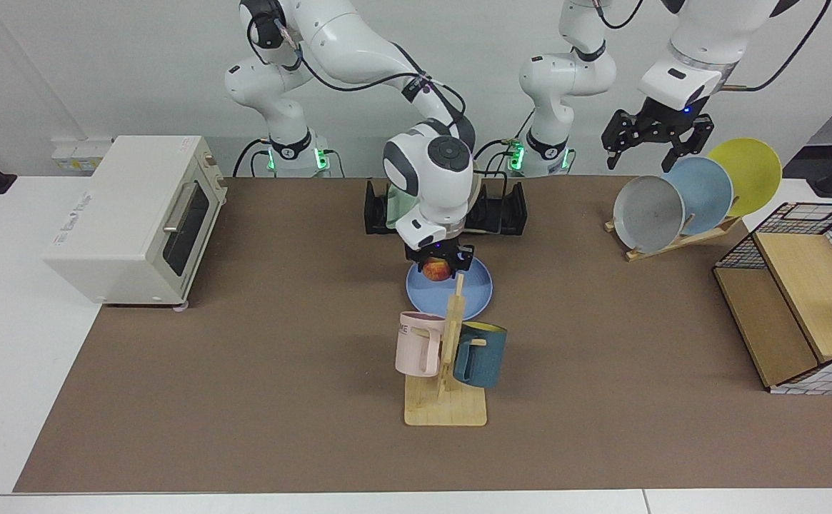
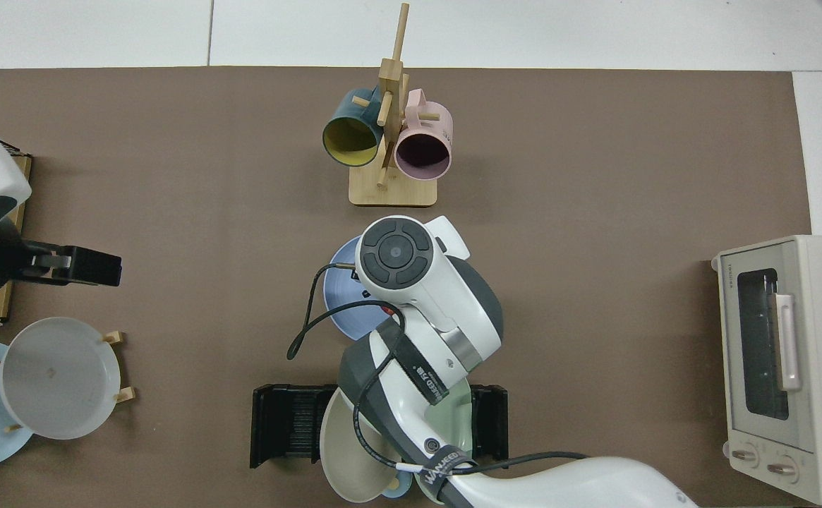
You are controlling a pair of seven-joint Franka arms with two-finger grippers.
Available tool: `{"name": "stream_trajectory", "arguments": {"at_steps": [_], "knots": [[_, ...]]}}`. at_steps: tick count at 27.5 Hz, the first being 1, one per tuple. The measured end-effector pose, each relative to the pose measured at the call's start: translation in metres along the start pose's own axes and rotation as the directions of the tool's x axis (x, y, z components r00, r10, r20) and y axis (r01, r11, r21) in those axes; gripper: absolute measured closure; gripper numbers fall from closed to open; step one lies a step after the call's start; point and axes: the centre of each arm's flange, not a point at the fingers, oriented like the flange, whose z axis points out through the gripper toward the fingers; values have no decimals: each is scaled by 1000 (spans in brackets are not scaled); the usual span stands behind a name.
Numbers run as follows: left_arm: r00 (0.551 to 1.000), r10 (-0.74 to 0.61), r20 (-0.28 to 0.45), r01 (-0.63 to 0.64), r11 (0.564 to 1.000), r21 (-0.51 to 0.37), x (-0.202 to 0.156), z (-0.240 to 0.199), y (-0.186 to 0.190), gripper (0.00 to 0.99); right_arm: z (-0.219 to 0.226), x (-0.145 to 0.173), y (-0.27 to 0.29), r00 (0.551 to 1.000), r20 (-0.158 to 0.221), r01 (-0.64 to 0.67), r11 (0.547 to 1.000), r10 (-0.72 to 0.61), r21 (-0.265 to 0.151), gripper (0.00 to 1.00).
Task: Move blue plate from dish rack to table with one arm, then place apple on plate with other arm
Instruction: 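Lower the apple onto the blue plate and release with the right gripper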
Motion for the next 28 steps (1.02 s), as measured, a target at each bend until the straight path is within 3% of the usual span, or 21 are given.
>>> {"name": "stream_trajectory", "arguments": {"at_steps": [5, 9, 11, 12, 15, 17, 23, 28], "knots": [[1000, -1, -5, 1, 1000, -2, 6, -1, -2, 0, 19, -13, -16, 1000, 26, 1, 1000, -2, 19, 238], [1000, -1, -10, 1, 1000, -2, 5, -4, -1, 0, 28, -20, -21, 1000, 26, 6, 1000, -7, 20, 238], [1000, -1, -11, 1, 1000, -2, 5, -4, -1, 0, 33, -21, -20, 1000, 24, 5, 1000, -5, 22, 194], [1000, -1, -11, 1, 1000, -2, 5, -5, -1, 0, 35, -20, -19, 1000, 24, 3, 1000, -4, 20, 115], [1000, -1, -11, 1, 1000, -2, 4, -5, -1, 0, 35, -18, -17, 1000, 23, -1, 1000, 1, 17, 9], [1000, -1, -12, 1, 1000, -2, 4, -5, -1, 0, 32, -14, -15, 1000, 19, -6, 1000, 6, 21, 0], [1000, -2, -12, 2, 1000, -2, 4, -6, -2, 0, -9, 12, 0, 999, 18, -33, 999, 32, 17, 0], [1000, -2, -13, 2, 1000, -2, 4, -7, -2, 0, -72, 56, 43, 1000, -22, 3, 998, -2, 63, 0]]}}
